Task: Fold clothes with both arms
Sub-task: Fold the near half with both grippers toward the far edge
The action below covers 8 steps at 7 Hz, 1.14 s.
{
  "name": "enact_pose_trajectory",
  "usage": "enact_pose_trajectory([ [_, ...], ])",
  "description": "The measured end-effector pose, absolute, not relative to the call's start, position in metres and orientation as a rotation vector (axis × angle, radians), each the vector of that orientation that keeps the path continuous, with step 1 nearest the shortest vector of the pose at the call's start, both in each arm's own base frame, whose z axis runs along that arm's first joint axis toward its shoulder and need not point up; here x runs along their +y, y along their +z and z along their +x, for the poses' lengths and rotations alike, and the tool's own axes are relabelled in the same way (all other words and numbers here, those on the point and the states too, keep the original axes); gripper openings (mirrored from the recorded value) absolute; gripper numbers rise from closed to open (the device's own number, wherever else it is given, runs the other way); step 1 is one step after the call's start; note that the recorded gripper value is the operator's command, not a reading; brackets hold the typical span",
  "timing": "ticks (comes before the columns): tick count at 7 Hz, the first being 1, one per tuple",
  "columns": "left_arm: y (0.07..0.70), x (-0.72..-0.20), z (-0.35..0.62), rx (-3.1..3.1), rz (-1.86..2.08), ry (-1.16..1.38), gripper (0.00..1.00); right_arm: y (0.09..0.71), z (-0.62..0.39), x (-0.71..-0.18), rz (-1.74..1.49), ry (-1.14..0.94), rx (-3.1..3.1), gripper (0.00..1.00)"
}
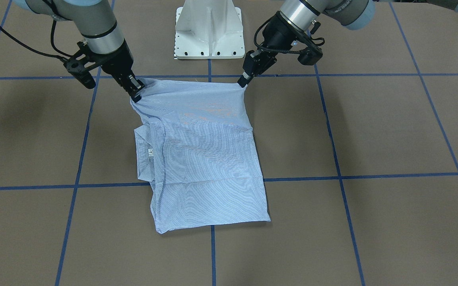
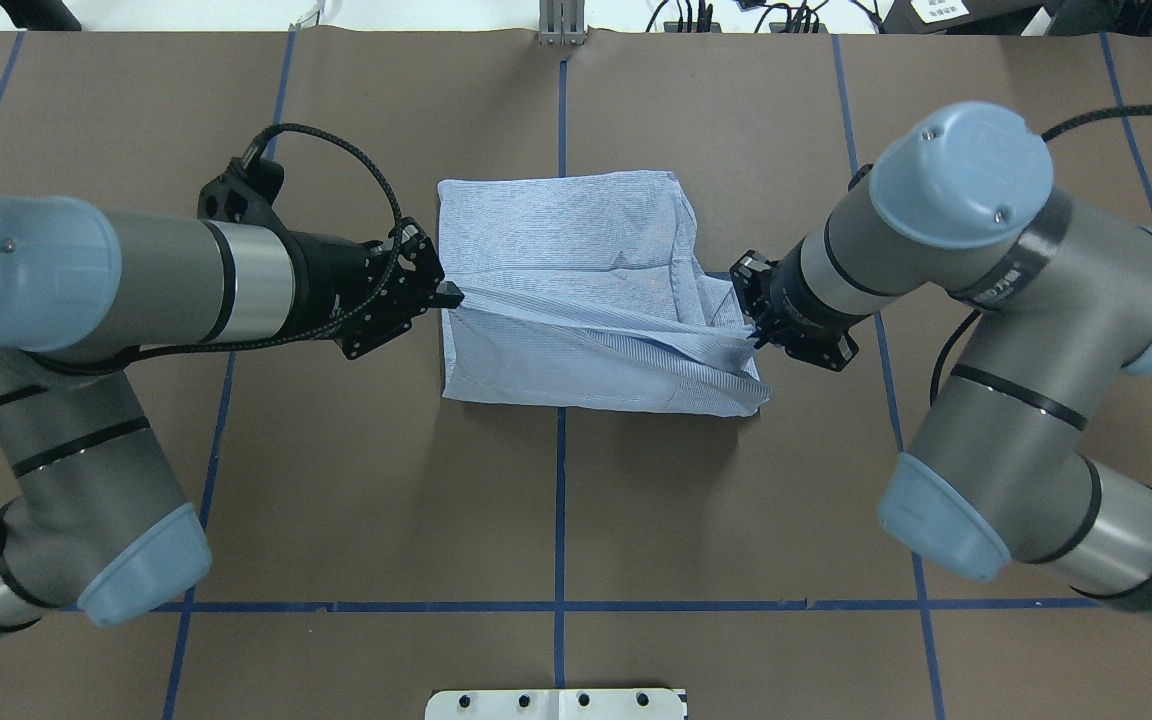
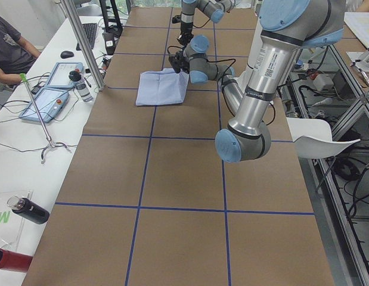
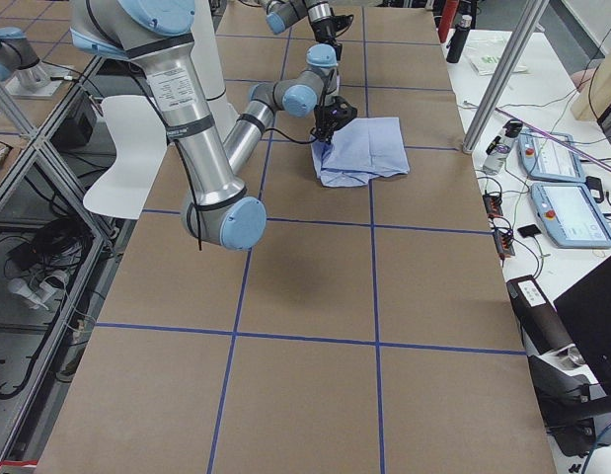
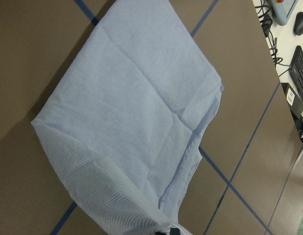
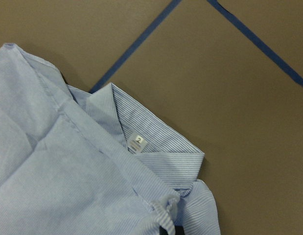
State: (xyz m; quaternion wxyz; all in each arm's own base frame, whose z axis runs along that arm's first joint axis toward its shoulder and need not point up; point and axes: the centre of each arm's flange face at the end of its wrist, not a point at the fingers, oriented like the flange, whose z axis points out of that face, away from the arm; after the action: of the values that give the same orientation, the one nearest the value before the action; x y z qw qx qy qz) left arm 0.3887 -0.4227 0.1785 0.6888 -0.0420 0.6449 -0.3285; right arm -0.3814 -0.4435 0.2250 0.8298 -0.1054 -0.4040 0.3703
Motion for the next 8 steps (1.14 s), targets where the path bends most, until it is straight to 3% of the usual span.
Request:
enact_pose_trajectory([
  [4,0.215,-0.525,0.411,1.346,0.014,-0.774,0.00,0.215,-0.409,-0.561,-0.176,0.741,-0.783,0.00],
  [8,0.253,-0.593,0.451,1.325,0.035,-0.809,0.00,0.232,-0.442,-0.654,-0.138,0.680,-0.722,0.00],
])
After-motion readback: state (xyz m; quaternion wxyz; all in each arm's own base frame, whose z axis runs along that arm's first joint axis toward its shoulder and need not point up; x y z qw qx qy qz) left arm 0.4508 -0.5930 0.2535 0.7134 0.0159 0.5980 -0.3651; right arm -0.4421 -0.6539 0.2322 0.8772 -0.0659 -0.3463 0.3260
